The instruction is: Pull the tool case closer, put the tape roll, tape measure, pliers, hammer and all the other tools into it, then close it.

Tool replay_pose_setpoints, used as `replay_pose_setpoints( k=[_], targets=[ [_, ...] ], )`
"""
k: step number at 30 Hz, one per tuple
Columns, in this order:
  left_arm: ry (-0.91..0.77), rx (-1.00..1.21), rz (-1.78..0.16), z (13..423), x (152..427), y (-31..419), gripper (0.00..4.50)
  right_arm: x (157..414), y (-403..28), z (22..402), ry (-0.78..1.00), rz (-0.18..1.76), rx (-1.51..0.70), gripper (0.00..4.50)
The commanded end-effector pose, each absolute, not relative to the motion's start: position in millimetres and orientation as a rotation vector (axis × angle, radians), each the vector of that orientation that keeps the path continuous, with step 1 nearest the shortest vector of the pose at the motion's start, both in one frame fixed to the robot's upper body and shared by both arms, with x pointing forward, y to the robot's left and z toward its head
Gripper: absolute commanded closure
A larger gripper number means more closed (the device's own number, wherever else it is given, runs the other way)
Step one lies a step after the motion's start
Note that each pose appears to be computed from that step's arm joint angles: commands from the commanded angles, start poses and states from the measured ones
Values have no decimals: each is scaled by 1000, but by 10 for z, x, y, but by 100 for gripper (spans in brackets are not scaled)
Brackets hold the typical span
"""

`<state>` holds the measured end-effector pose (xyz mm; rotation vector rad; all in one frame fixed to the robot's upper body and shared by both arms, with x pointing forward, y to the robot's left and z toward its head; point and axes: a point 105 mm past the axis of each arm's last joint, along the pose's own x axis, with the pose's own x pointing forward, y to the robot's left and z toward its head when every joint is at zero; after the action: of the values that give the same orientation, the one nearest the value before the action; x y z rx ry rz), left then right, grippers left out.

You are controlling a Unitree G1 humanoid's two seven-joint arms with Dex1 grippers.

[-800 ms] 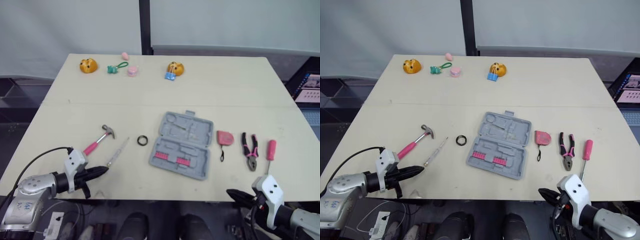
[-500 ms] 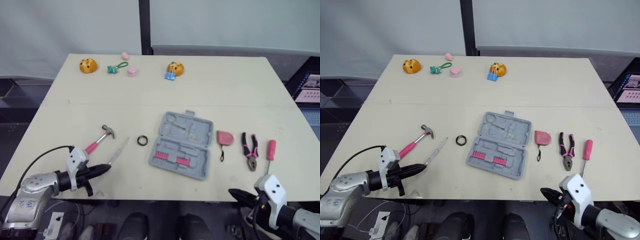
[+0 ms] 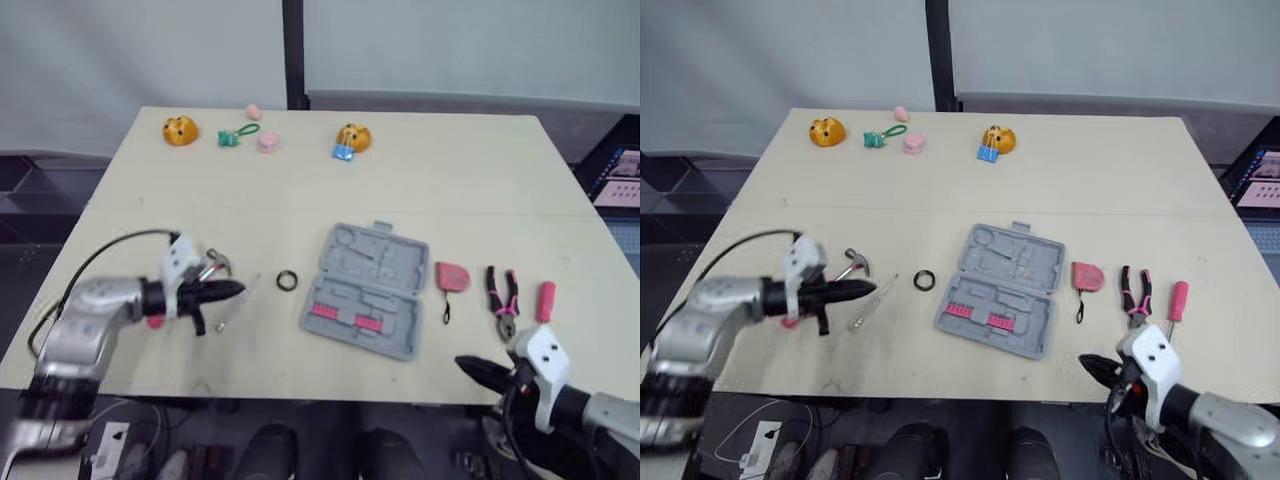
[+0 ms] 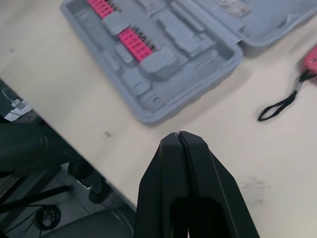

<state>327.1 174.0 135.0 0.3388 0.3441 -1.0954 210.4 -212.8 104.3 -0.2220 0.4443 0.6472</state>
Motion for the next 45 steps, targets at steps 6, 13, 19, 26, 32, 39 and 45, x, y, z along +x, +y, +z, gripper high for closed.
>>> replay_pose_setpoints(
  k=[6, 13, 19, 26, 32, 39, 45],
  targets=[
    [427, 412, -1186, 1257, 3691, 1351, 450, 2561, -2190, 1177, 507, 543, -224, 446],
    [489, 436, -1173, 1129, 3924, 1190, 450, 2807, -2129, 1136, 523, 511, -218, 446],
    [497, 481, -1206, 1012, 3980, 999, 450, 3005, -2093, 1038, 535, 458, -218, 446],
    [464, 521, -1172, 1022, 4079, 902, 450, 3125, -2105, 920, 555, 420, -250, 446],
    [441, 511, -1161, 1019, 4111, 804, 450, 3205, -2102, 851, 556, 404, -269, 446],
    [437, 508, -1178, 969, 4089, 711, 450, 3303, -2042, 823, 546, 404, -267, 446],
    [441, 514, -1176, 945, 4088, 696, 450, 3360, -1935, 787, 542, 431, -252, 446]
  ],
)
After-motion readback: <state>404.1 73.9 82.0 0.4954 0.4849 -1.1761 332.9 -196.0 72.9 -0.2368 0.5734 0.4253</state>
